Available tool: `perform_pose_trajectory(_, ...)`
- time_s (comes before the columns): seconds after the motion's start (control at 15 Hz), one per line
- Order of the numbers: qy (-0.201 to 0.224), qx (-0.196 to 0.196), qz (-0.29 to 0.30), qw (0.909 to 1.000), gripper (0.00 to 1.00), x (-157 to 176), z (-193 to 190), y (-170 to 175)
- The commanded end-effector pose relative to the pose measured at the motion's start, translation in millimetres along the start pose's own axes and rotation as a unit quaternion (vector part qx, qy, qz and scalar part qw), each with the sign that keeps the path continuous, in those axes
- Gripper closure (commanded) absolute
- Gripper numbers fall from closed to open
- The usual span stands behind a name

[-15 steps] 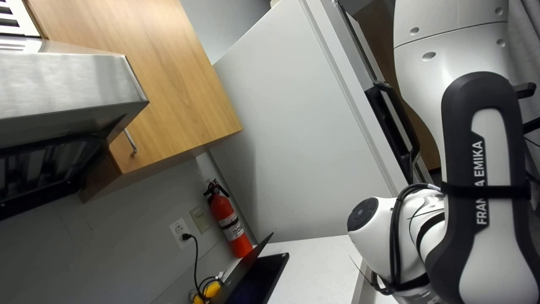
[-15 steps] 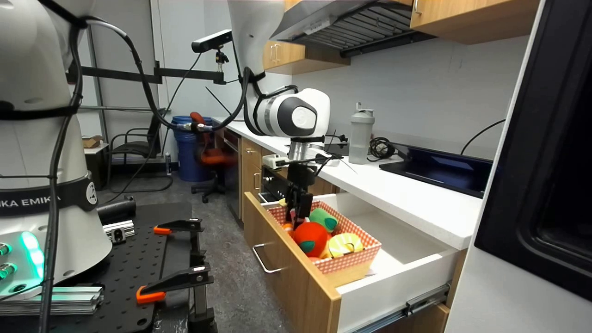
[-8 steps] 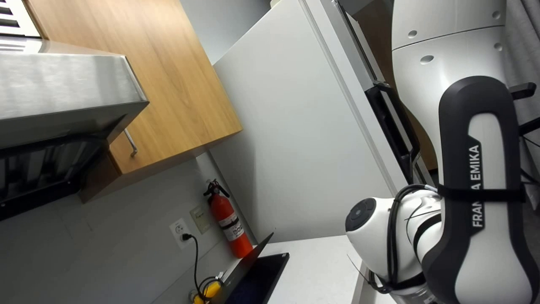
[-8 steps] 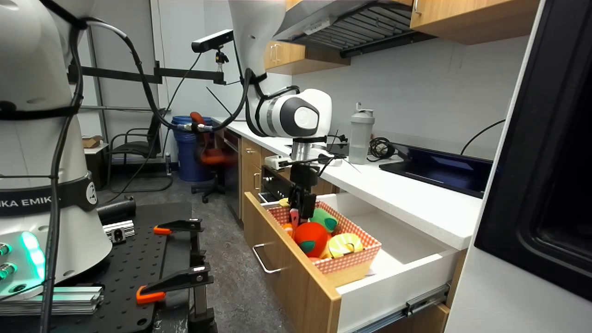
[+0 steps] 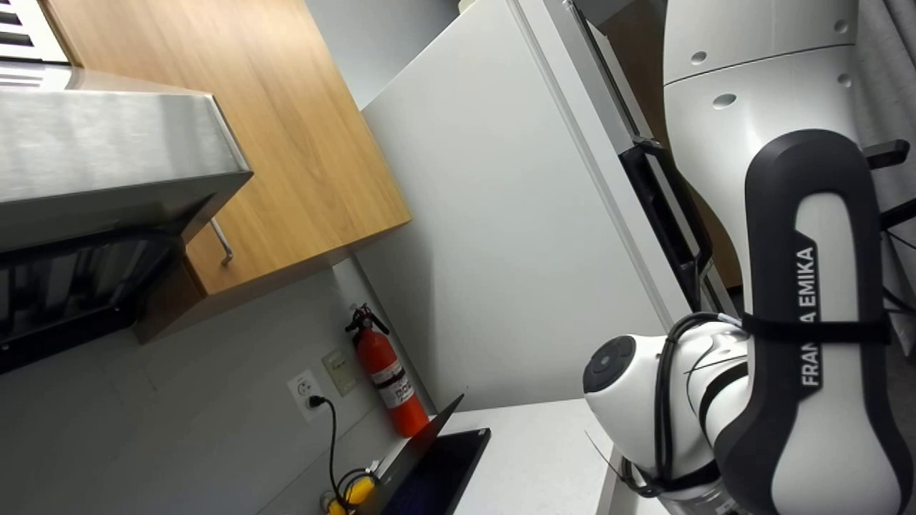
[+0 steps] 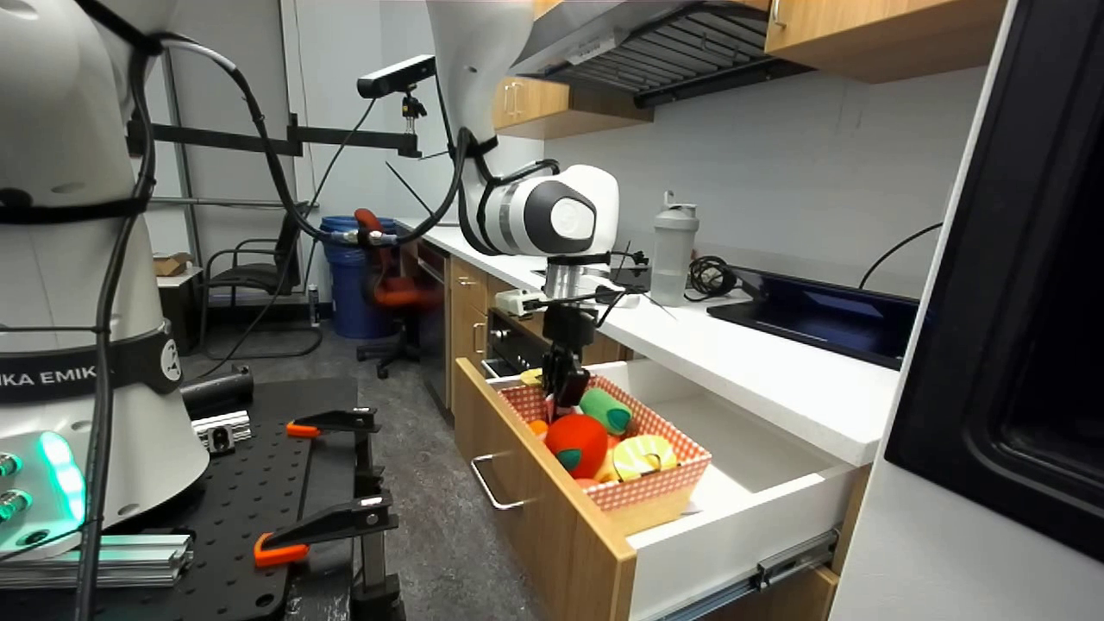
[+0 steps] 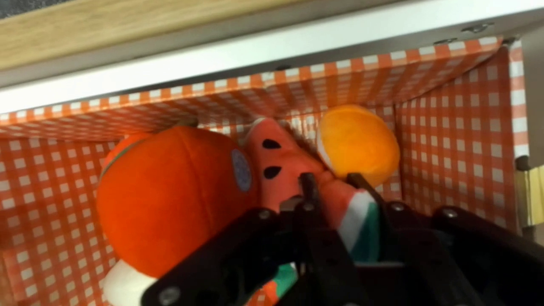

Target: Move the watermelon and the orange plush toys from the drawer to the counter then close the drawer

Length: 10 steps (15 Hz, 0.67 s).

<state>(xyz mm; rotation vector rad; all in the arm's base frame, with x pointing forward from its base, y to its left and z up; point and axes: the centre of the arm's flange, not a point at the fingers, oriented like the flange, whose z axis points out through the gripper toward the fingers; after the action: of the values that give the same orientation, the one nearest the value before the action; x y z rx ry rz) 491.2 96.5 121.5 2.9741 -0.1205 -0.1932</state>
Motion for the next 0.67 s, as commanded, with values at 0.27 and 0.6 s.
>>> perform_pose_trajectory(0.27,0.008,-0.025,-0.019,0.9995,0.98,-13,-61,24)
perform_pose_trajectory(0.6,0.03,-0.062,-0.016,0.9975,0.97,-19,-119,41)
